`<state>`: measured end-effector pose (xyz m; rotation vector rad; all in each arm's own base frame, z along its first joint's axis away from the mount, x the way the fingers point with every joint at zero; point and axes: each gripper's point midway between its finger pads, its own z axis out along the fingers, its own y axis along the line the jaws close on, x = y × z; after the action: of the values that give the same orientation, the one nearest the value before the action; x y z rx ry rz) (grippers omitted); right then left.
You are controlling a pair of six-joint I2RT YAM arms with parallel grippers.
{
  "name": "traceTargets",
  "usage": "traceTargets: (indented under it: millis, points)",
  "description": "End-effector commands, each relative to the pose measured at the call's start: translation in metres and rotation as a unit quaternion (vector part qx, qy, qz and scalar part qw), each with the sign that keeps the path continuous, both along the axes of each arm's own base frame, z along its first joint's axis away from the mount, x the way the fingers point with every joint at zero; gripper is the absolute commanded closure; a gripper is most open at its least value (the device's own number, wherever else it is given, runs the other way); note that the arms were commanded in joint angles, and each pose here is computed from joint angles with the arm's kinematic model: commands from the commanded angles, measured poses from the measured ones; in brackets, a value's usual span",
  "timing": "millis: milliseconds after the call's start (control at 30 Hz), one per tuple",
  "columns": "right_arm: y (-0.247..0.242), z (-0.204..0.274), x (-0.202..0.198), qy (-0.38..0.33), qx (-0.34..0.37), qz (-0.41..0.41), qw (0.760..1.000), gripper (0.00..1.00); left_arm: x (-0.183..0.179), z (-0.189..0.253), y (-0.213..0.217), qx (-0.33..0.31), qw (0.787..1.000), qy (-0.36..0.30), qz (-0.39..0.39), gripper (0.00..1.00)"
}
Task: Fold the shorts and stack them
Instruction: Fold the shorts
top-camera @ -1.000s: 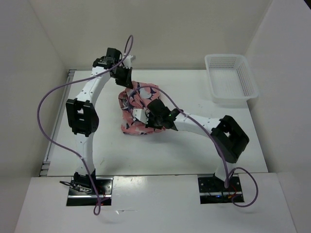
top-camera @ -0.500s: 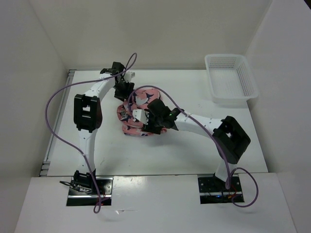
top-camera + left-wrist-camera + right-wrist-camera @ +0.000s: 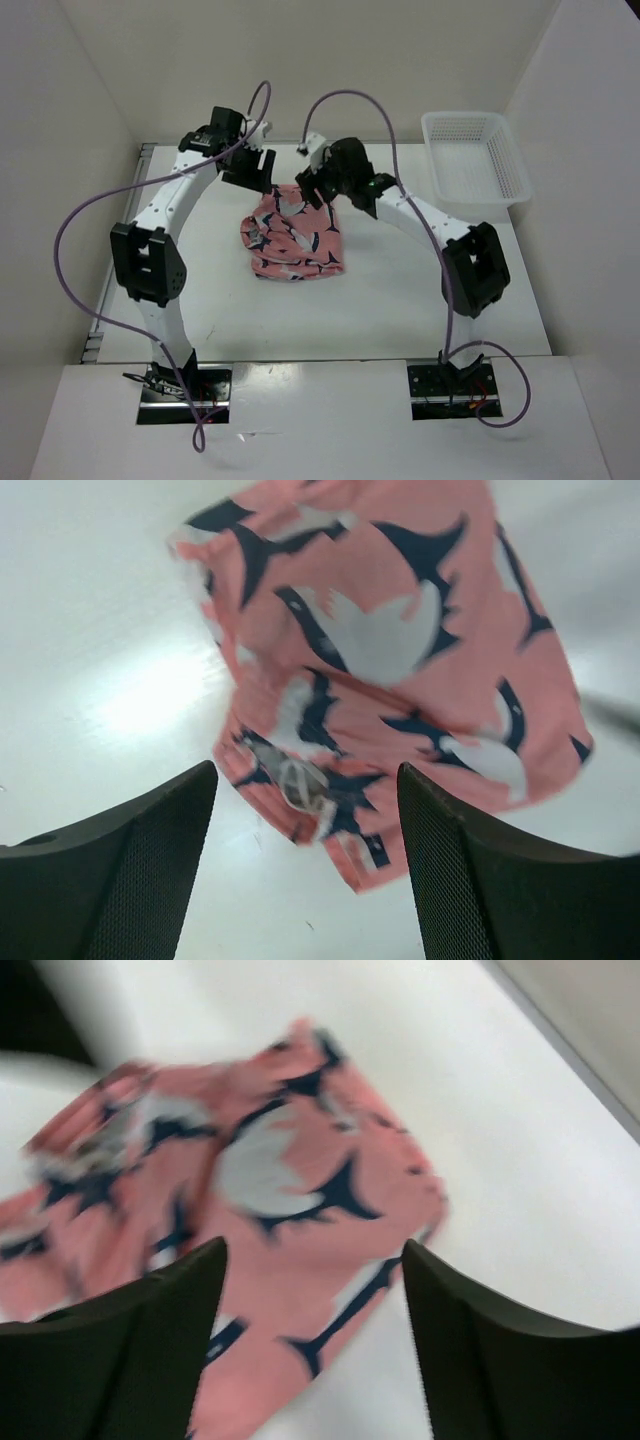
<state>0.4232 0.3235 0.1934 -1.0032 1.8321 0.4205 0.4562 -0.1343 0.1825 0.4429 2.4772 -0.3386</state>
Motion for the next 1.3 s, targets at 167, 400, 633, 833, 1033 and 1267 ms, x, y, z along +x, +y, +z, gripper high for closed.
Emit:
traceTargets:
  millis: [167, 400, 633, 833, 1033, 1267]
  points:
    - [-0.037, -0.028, 0.112, 0.071, 0.110, -0.143, 0.981, 0.15, -0.086, -0.072, -0.014, -0.018, 0.989, 0.141, -0.044, 0.20]
    - [-0.026, -0.075, 0.130, 0.152, 0.140, -0.121, 0.971, 0.14, -0.075, -0.108, -0.015, 0.000, 0.988, 0.152, -0.040, 0.19]
    - [-0.035, -0.133, 0.112, 0.237, 0.142, -0.143, 0.950, 0.27, -0.092, -0.133, -0.017, -0.006, 0.978, 0.202, -0.046, 0.45]
    - [-0.037, -0.137, 0.127, 0.236, 0.156, -0.164, 0.945, 0.71, -0.099, -0.137, -0.011, -0.003, 0.974, 0.224, -0.039, 0.89]
    - [-0.040, -0.113, 0.160, 0.199, 0.179, -0.212, 0.940, 0.99, -0.114, -0.130, -0.001, 0.004, 0.970, 0.240, -0.031, 1.00]
    - [-0.047, -0.099, 0.172, 0.185, 0.193, -0.234, 0.935, 0.82, -0.122, -0.130, 0.004, 0.015, 0.970, 0.240, -0.027, 0.99]
